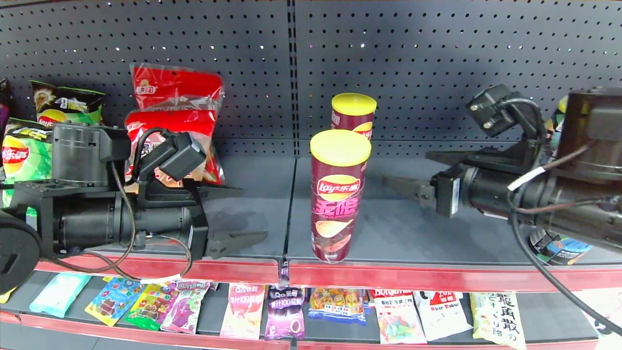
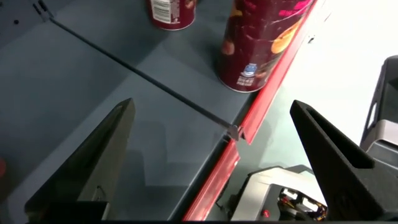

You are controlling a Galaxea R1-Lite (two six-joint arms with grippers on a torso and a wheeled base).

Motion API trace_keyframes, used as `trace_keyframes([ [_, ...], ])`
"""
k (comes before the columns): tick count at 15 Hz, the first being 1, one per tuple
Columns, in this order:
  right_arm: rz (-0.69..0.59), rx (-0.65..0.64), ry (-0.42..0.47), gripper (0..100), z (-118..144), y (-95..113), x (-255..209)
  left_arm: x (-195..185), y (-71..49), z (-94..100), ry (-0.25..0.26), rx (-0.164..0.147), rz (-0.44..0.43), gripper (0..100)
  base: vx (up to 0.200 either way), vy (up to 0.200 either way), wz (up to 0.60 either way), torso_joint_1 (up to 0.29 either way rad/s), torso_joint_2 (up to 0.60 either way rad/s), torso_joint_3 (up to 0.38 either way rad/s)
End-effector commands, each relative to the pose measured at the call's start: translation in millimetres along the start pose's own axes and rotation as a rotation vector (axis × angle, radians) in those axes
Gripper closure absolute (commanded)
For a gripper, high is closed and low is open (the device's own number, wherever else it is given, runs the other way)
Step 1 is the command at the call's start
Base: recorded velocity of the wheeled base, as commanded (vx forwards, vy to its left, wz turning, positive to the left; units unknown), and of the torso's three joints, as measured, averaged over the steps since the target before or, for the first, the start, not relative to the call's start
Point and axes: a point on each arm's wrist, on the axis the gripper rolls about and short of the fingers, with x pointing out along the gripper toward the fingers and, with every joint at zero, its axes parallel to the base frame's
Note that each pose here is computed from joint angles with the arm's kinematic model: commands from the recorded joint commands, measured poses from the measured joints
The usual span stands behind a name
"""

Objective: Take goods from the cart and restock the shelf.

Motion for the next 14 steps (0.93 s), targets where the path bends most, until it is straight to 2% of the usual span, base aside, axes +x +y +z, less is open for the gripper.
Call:
trace_keyframes([
  [1,0.005,-0.002,-0.037,0,-11.0,1.6,-49.9,2.4,1.1,-2.3,0.011,-0.007,0.003,0,0.0,0.0,0.0,0.0,0.0,0.0],
  [2,0.013,0.0,-0.037,0,-18.4,2.9,-62.6,2.8,0.5,-2.2,0.012,-0.006,0.005,0,0.0,0.0,0.0,0.0,0.0,0.0],
  [5,0.077,0.128,-0.092,0,-41.2,10.5,-115.3,4.8,-2.2,-4.4,0.021,-0.01,-0.005,0,0.0,0.0,0.0,0.0,0.0,0.0],
  [9,0.072,0.091,-0.109,0,-75.6,8.8,-153.4,6.2,-1.6,-6.1,0.028,-0.014,-0.004,0,0.0,0.0,0.0,0.0,0.0,0.0],
  [11,0.058,0.072,-0.085,0,-85.1,6.9,-171.9,8.7,-3.7,-5.5,0.03,-0.011,-0.014,0,0.0,0.0,0.0,0.0,0.0,0.0],
  [14,-0.077,0.075,0.071,0,-100.4,0.7,-220.0,12.0,-3.4,-5.7,0.033,-0.013,-0.02,0,0.0,0.0,0.0,0.0,0.0,0.0],
])
